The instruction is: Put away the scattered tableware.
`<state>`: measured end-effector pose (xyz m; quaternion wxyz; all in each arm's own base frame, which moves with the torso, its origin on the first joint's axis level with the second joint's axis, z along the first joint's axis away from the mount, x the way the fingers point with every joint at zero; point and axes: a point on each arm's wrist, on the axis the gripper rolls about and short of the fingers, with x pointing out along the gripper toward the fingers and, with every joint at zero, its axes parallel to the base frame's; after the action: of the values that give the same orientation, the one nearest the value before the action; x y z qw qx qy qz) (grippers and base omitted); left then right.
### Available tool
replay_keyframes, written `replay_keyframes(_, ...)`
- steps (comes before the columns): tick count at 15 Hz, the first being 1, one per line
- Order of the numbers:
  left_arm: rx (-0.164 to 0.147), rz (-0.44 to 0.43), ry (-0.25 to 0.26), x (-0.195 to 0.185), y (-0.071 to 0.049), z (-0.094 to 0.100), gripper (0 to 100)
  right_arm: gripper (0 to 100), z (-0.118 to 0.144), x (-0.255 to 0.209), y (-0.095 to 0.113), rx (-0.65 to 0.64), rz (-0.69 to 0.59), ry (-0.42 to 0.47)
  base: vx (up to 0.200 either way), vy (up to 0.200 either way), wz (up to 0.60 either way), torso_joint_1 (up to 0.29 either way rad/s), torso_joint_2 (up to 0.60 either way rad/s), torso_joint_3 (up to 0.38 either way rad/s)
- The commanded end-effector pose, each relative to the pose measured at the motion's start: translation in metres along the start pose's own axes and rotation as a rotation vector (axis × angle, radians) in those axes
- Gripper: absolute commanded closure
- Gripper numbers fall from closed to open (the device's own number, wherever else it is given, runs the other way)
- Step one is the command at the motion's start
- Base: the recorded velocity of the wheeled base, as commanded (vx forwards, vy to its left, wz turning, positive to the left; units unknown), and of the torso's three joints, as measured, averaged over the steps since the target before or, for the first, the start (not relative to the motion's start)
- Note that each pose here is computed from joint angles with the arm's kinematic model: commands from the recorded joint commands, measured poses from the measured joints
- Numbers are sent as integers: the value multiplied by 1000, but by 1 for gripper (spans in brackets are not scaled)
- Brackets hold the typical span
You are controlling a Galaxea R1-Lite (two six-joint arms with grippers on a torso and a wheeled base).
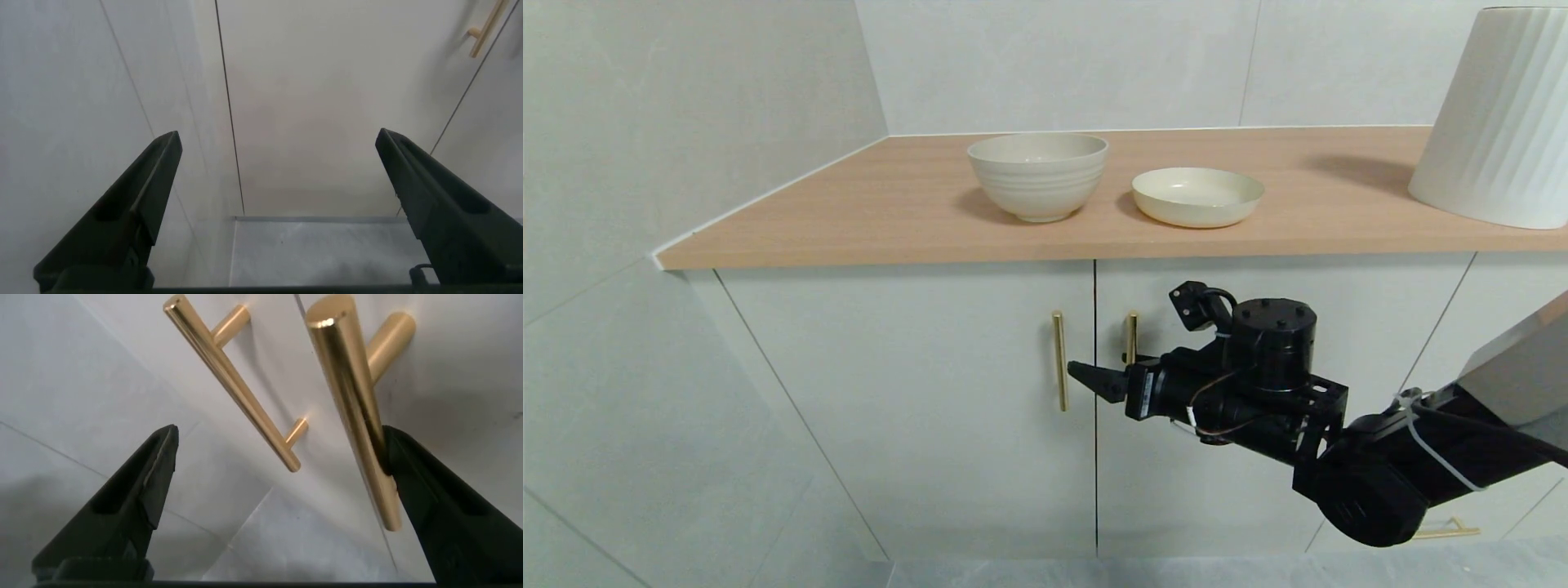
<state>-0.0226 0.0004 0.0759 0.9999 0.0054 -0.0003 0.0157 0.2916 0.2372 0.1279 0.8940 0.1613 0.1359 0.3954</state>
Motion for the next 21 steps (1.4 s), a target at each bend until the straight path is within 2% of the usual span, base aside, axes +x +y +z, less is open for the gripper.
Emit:
replay_keyframes(1,0,1,-1,0,0,0,0,0,-2,1,2,7,8,4,0,0,0,0,0,0)
replay_keyframes(9,0,1,-1,0,0,0,0,0,4,-12,20,49,68,12,0,0,0,0,0,0)
replay_keyframes(13,-2,1,-1,0,0,0,0,0,10,-36,29,45,162,42,0,0,0,0,0,0)
replay_keyframes(16,-2,1,-1,0,0,0,0,0,14,-56,35,42,188,42,0,0,0,0,0,0)
replay_keyframes(21,0,1,-1,0,0,0,0,0,6,-92,51,41,296,108,0,0,0,0,0,0)
